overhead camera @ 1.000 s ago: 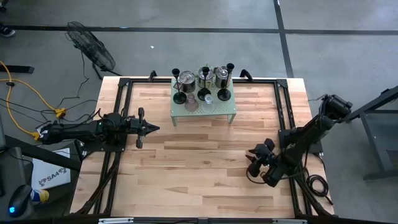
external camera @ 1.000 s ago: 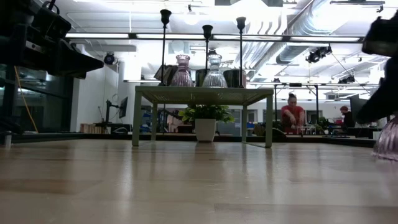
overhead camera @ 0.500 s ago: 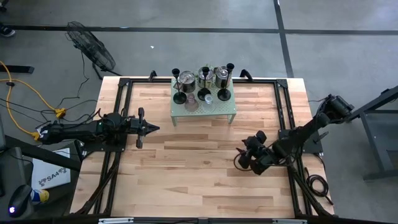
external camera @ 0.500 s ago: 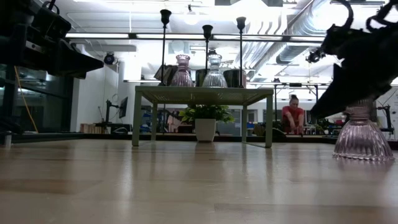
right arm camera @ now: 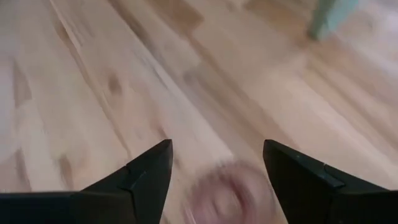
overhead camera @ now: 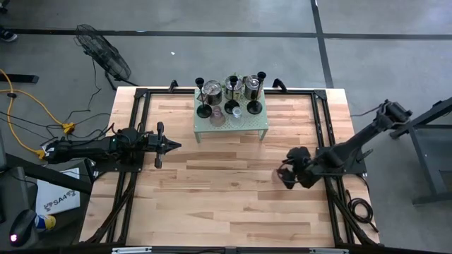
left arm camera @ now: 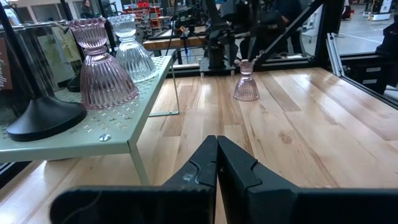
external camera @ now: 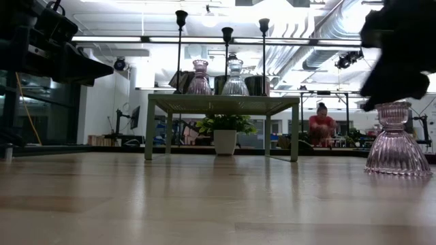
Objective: Pick & Place candle stick holders
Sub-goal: Put the pink candle holder on the shelf
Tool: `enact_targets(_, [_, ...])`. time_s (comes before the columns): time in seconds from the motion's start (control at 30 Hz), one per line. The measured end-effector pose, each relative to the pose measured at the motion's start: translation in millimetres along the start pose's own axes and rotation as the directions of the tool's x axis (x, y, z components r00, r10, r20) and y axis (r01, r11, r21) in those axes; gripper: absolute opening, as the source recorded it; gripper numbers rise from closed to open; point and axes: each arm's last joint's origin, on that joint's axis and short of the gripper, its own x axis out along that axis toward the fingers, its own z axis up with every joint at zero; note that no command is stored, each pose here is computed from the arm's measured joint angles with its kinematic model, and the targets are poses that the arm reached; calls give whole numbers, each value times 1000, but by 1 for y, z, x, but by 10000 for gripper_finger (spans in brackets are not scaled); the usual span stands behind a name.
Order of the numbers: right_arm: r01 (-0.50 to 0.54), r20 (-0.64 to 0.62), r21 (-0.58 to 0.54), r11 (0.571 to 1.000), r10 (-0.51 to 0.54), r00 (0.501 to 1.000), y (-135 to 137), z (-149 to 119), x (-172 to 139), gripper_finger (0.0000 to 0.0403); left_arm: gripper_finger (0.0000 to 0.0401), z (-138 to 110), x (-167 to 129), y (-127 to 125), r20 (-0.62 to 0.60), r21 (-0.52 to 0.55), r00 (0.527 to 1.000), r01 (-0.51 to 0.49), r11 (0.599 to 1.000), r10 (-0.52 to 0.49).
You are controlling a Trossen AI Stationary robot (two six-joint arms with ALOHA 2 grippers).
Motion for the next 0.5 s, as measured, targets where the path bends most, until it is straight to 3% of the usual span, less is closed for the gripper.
enact_targets(0.2, [32, -123, 50, 998, -26, 992, -18, -16, -29, 244, 0, 0, 0, 0, 0, 0, 1000, 0, 1000, 0])
enact_targets(0.5, [-42, -63, 27, 999, 43, 997, -9, -46, -44, 244, 0, 0, 0, 0, 0, 0, 1000, 0, 1000, 0])
